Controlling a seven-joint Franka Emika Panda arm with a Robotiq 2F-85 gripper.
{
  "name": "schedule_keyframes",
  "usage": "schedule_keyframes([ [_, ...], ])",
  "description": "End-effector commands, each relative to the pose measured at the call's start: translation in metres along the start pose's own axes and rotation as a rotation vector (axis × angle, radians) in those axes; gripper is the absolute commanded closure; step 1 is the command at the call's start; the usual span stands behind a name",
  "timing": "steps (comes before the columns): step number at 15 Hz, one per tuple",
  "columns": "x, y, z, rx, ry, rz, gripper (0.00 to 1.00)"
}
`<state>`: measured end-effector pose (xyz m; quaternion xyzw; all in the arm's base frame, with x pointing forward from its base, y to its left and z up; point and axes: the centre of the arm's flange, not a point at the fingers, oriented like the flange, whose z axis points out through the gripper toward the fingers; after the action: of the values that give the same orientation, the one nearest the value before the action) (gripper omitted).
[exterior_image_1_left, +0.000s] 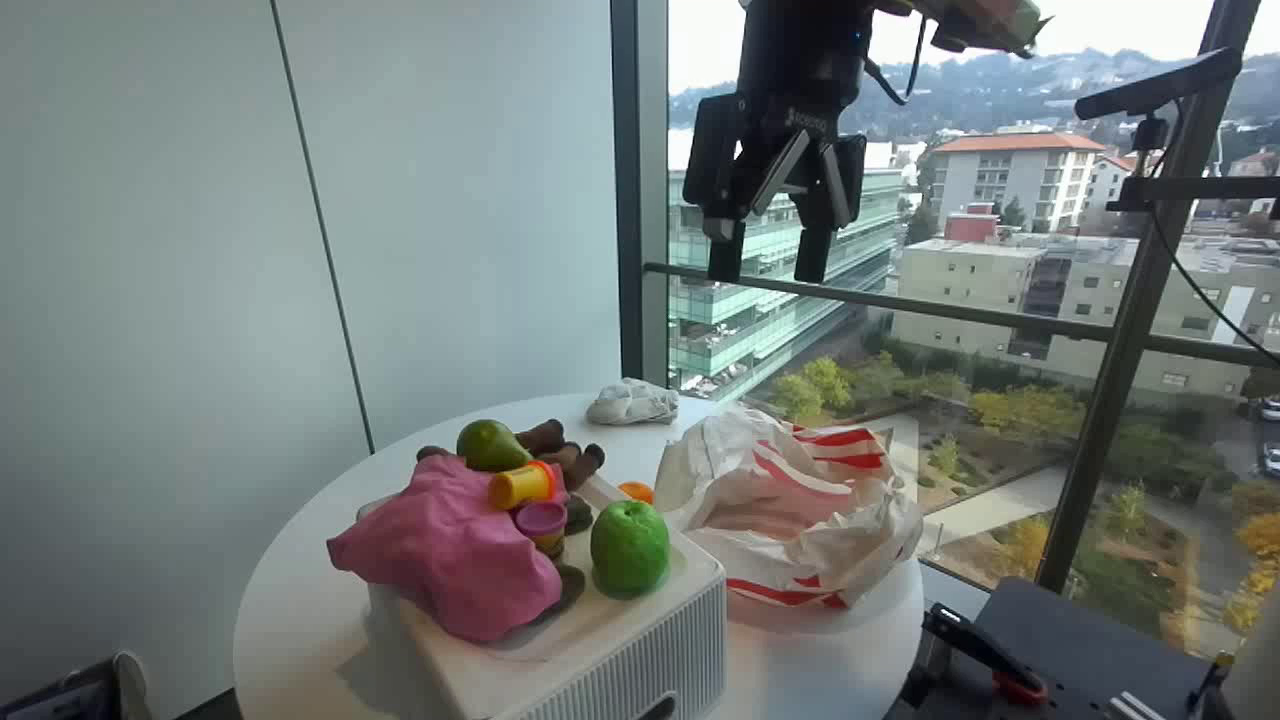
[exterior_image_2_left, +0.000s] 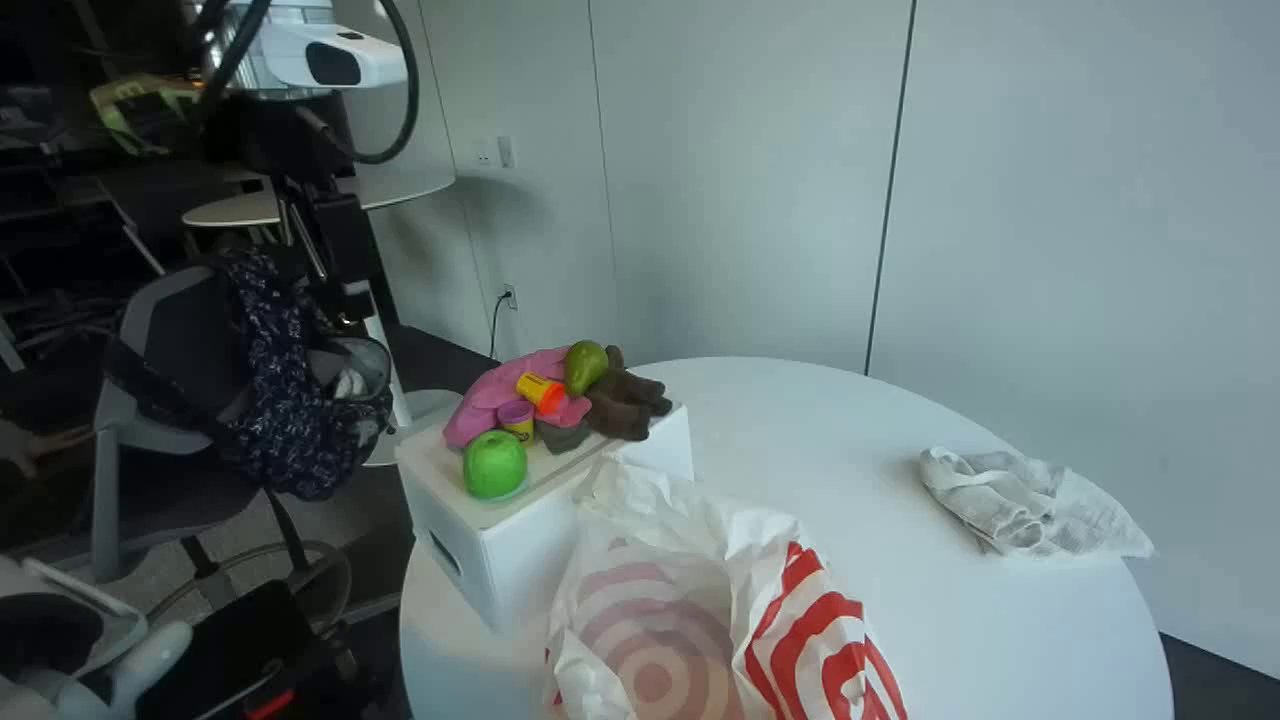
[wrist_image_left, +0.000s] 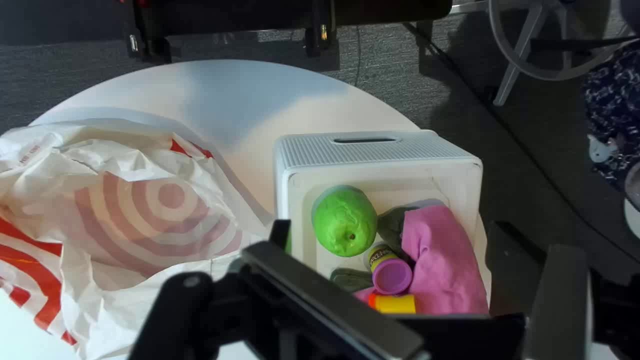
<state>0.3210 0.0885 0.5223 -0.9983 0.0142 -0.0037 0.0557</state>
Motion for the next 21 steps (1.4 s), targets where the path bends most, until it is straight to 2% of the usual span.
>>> schedule_keyframes([
  [1, 0.0, 0.0, -0.002, 0.001, 0.005, -0.001, 0.0],
  [7, 0.005, -0.001, -0.001, 0.005, 0.011, 0.006, 0.0],
  [10, 0.023, 0.002, 0.037, 0.011, -0.033, 0.044, 0.0],
  [14, 0.051, -0.002, 0.093, 0.009, -0.014, 0.048, 0.0],
  [15, 0.057, -0.004, 0.108, -0.012, -0.005, 0.059, 0.0],
  [21, 0.078, -0.021, 0.178, -0.017, 0.006, 0.021, 0.0],
])
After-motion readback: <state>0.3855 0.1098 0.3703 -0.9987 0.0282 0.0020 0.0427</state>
